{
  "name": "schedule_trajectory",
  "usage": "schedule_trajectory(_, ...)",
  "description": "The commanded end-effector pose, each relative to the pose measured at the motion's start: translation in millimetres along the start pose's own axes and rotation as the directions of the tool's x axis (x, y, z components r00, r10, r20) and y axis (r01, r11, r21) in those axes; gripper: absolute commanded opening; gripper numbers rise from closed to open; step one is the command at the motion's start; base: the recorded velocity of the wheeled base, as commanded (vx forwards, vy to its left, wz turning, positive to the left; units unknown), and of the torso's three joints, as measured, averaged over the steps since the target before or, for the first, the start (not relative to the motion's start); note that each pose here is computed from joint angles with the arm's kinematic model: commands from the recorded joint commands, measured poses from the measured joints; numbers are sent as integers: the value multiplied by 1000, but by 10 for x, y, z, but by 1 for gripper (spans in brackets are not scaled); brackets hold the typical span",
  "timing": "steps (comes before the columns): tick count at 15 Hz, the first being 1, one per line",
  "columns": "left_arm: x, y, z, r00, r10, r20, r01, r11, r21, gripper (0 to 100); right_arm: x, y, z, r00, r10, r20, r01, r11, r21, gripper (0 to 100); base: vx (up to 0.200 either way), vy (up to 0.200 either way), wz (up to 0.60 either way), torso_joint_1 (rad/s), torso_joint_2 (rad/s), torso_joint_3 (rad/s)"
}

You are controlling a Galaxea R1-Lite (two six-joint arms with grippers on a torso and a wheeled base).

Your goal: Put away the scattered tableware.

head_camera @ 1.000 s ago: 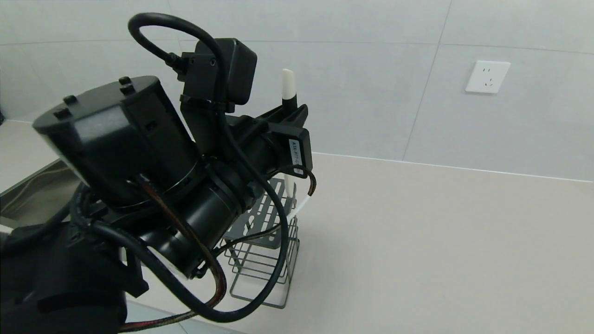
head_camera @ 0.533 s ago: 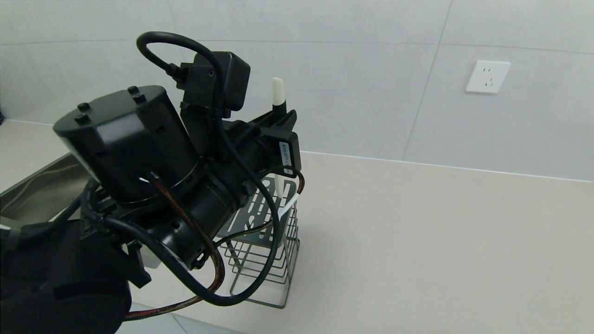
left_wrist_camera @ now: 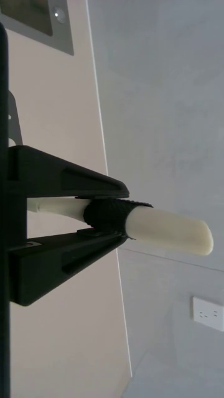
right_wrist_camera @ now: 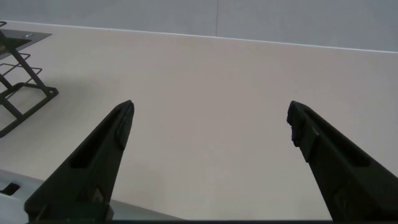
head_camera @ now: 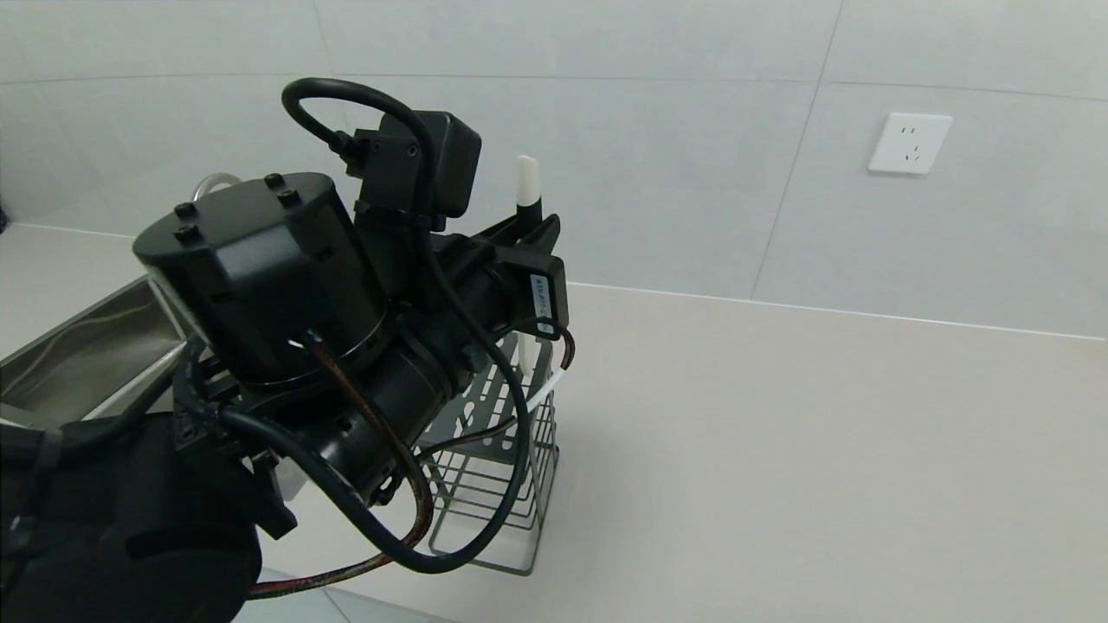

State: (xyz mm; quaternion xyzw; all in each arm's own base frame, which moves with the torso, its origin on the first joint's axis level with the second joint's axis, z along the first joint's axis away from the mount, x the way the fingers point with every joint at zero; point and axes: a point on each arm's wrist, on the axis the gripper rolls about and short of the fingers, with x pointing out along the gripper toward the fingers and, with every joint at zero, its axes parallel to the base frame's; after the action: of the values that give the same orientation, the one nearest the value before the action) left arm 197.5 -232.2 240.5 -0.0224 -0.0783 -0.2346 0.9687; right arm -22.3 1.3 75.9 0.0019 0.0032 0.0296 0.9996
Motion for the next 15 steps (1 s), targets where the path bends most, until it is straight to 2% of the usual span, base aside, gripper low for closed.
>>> schedule_trajectory(1, 13, -2, -23, 1000, 2, -6, -2, 1000, 3, 0, 1, 0, 2, 1000, 1, -1, -1, 1000, 0, 100, 0, 0, 0, 0, 0, 0)
schedule_trajectory(7, 21, -10, -83, 1000, 1, -24, 0, 1000, 10, 0, 1, 0, 2, 1000, 1, -1, -1, 1000, 0, 100, 0, 0, 0, 0, 0, 0)
schedule_trajectory(9, -3, -4, -152, 999, -2, -48, 3, 1000, 20, 0, 1, 0, 2, 1000, 1, -1, -1, 1000, 0, 100, 0, 0, 0, 0, 0, 0)
schedule_trajectory(12, -32, 29, -230, 997, 1, -76, 1, 999, 33, 0, 1, 0, 2, 1000, 1, -1, -1, 1000, 0, 100, 0, 0, 0, 0, 0, 0)
schedule_trajectory(15, -15, 93, -262, 997, -5, -78, 8, 999, 36, 0, 1, 0, 2, 1000, 1, -1, -1, 1000, 0, 100, 0, 0, 0, 0, 0, 0)
